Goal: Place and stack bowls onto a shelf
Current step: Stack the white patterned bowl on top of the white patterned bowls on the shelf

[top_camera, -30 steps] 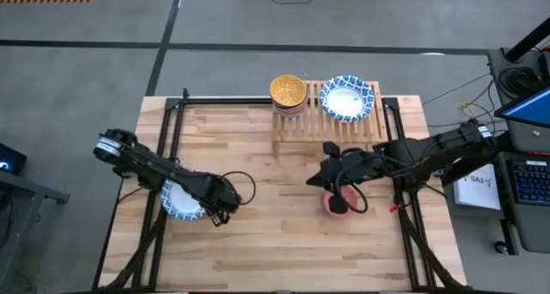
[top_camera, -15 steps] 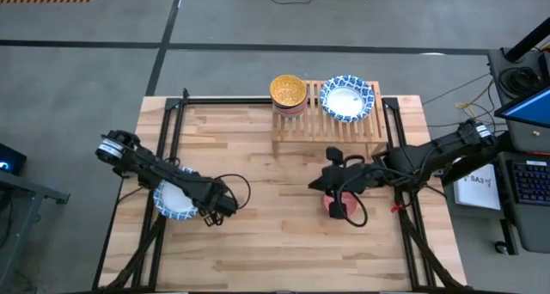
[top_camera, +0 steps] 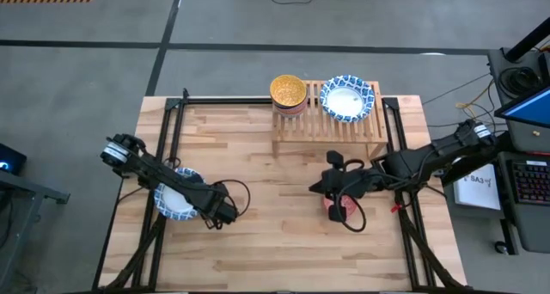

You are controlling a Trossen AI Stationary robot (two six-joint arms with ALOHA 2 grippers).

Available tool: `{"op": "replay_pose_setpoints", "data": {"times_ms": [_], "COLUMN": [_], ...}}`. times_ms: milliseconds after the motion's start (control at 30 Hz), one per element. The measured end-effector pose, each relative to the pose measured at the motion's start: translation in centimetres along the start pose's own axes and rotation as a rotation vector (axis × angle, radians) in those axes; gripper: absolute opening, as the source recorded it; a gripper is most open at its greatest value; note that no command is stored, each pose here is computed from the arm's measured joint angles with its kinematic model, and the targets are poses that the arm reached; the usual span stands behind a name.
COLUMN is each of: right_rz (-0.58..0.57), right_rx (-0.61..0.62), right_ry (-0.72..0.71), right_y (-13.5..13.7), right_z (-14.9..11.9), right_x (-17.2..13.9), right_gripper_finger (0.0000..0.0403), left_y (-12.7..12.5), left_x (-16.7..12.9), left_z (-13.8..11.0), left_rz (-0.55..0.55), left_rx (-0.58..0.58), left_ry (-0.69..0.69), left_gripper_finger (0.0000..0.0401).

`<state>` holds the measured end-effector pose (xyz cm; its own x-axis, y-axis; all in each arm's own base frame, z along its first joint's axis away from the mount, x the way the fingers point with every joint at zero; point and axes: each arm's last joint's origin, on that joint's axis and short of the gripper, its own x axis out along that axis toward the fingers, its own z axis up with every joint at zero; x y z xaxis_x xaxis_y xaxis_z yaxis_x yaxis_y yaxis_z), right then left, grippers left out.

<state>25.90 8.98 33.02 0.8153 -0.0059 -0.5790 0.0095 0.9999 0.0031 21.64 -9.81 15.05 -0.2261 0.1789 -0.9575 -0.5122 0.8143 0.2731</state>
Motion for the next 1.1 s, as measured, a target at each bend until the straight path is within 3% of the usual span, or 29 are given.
{"op": "replay_pose_setpoints", "data": {"times_ms": [100,267,433,600,700,867,1000,1100], "right_rz": [-0.009,0.034,0.085,0.137,0.172,0.237,0.315,0.345], "right_rx": [0.002,-0.027,-0.089,-0.098,-0.133,-0.176,-0.265,-0.311], "right_ry": [0.006,-0.023,-0.051,-0.085,-0.103,-0.168,-0.240,-0.333], "right_y": [0.2,1.5,2.8,3.3,3.5,3.9,4.5,4.9], "right_z": [-0.4,-1.0,-2.4,-2.9,-3.7,-4.9,-5.9,-6.4], "right_x": [0.1,0.2,0.3,-1.6,-2.8,-5.0,-6.6,-7.7], "right_gripper_finger": [0.0009,0.0009,0.0009,0.0009,0.0009,0.0009,0.0009,0.0009], "left_y": [0.0,-0.2,-0.8,-1.7,-1.2,1.8,4.3,5.4], "left_x": [-0.2,-1.6,-5.1,-12.8,-18.3,-26.0,-30.1,-31.6], "left_z": [0.0,0.3,0.8,0.3,0.4,2.2,3.8,5.4], "left_rz": [-0.005,-0.017,-0.057,-0.225,-0.313,-0.339,-0.260,-0.185], "left_rx": [0.036,0.142,0.264,0.668,0.816,0.815,0.762,0.777], "left_ry": [-0.004,-0.015,-0.047,-0.123,-0.308,-0.716,-1.014,-1.145], "left_gripper_finger": [0.0157,0.0020,0.0005,0.0002,0.0001,0.0001,0.0000,0.0000]}}
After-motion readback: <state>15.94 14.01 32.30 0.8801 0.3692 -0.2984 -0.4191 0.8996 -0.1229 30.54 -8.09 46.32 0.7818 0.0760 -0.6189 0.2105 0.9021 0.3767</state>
